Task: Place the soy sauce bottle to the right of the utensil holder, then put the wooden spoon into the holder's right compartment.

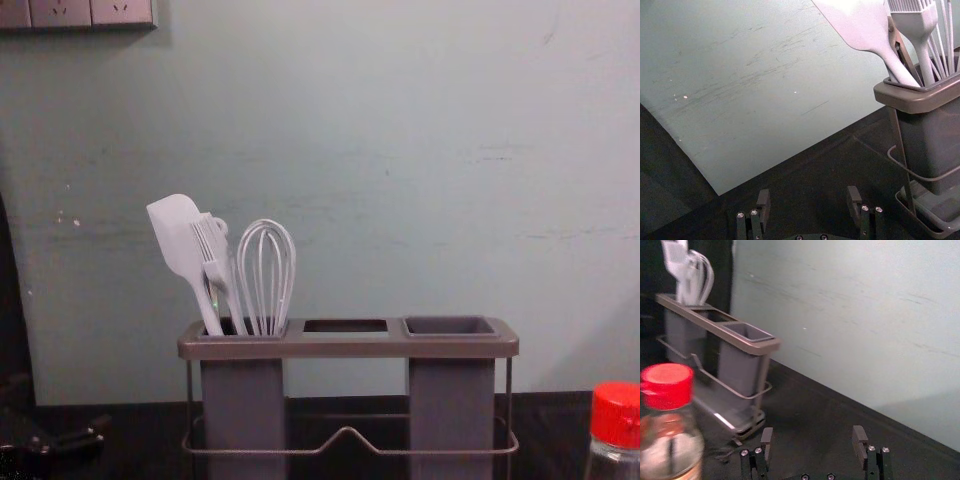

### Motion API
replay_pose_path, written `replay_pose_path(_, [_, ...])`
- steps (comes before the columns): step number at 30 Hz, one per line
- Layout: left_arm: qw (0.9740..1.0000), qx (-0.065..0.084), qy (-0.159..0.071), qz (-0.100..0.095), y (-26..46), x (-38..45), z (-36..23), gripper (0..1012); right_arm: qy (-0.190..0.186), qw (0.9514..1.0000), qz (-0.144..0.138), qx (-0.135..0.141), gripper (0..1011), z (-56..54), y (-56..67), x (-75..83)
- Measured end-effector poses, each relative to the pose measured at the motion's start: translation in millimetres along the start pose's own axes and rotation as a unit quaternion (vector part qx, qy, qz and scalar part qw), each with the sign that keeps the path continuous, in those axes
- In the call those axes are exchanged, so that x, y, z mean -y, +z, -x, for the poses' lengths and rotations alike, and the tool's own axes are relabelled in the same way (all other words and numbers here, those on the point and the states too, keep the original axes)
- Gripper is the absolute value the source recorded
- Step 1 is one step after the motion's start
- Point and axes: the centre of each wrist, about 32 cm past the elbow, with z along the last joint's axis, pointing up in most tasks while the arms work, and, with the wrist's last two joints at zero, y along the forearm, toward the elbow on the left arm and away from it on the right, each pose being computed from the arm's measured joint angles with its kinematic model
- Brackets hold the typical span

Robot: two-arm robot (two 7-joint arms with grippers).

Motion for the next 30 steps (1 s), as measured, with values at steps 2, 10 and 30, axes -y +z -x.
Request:
replay_pose_path(2, [1.0, 0.0, 0.0, 0.0, 0.0, 0.0, 0.0, 1005, 0.009, 0.9999, -0.002, -0.006, 1004, -0.6, 2.6, 5.6])
replay_pose_path(10, [1.0, 0.0, 0.0, 0.0, 0.0, 0.0, 0.0, 1005, 0.055, 0.9972, -0.013, -0.049, 1004, -4.5, 15.7, 32.6])
replay_pose_path(30, [1.0, 0.0, 0.0, 0.0, 0.0, 0.0, 0.0, 1005, 0.132, 0.9829, -0.059, -0.114, 1004, 16.6, 19.2, 19.8])
